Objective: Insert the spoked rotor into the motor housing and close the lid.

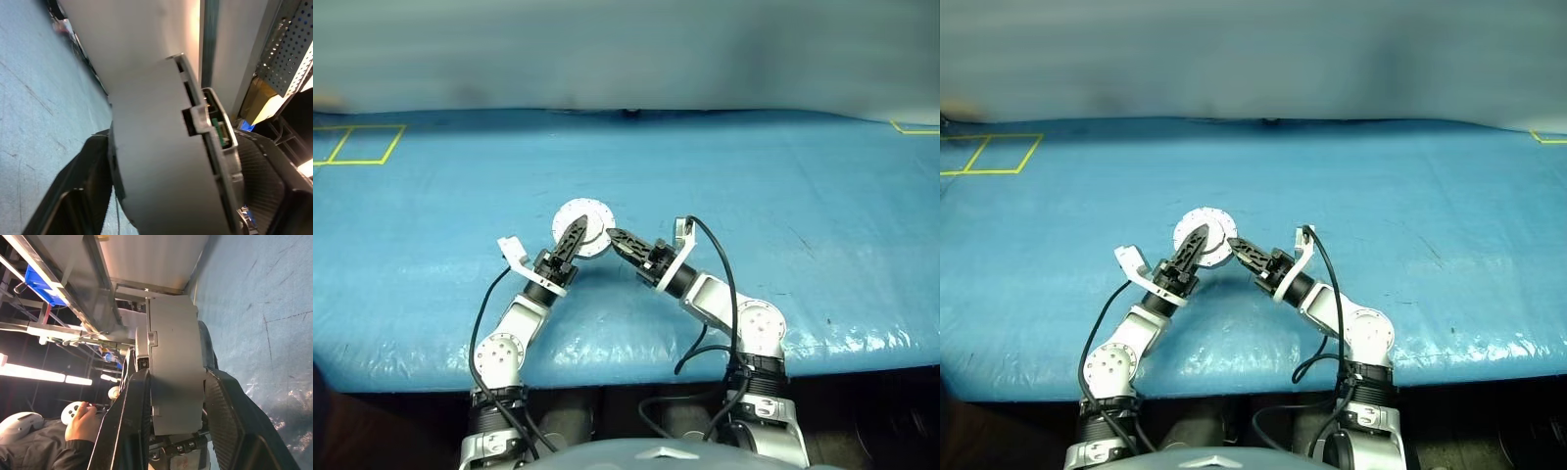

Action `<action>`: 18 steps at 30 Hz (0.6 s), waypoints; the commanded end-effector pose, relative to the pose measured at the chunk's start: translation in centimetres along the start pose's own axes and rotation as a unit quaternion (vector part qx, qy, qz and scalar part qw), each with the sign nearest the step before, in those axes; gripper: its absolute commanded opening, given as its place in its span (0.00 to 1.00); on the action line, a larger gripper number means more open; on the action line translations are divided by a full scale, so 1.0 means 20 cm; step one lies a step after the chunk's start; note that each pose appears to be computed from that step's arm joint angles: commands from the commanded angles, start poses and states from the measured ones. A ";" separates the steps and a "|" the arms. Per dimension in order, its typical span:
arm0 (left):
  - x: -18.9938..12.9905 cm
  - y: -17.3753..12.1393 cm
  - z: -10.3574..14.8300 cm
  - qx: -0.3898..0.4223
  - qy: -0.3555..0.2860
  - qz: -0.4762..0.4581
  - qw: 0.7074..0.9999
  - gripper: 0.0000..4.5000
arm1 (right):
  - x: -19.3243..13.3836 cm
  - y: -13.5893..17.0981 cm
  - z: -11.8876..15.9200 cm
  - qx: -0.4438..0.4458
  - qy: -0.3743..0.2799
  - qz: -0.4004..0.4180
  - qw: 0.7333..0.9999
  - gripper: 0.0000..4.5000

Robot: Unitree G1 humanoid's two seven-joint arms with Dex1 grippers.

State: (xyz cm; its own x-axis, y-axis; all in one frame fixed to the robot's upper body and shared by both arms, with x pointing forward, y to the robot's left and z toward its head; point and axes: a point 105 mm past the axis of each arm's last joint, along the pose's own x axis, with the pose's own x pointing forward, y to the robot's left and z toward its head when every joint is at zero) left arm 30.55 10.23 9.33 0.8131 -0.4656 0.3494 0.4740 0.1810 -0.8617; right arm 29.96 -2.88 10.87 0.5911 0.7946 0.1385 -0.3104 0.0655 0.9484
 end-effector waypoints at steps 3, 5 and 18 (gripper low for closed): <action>0.02 -0.04 -0.01 0.004 0.008 -0.015 1.000 0.62 | 0.03 0.13 0.01 -0.015 -0.004 0.051 0.999 0.27; 0.02 -0.02 -0.01 0.003 0.007 -0.003 1.000 0.62 | 0.03 0.13 0.01 -0.021 -0.004 0.050 0.999 0.27; 0.03 0.04 0.04 0.020 -0.034 0.043 0.998 0.62 | 0.03 0.11 0.05 -0.046 -0.028 0.035 0.998 0.86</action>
State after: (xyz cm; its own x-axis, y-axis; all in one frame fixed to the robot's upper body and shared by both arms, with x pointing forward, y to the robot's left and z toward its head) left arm 31.22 10.63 8.63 0.8555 -0.4343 0.2820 0.4132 0.2443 -0.8773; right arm 30.38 -2.85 10.62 0.6153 0.7794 0.1183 -0.3192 0.1091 0.9414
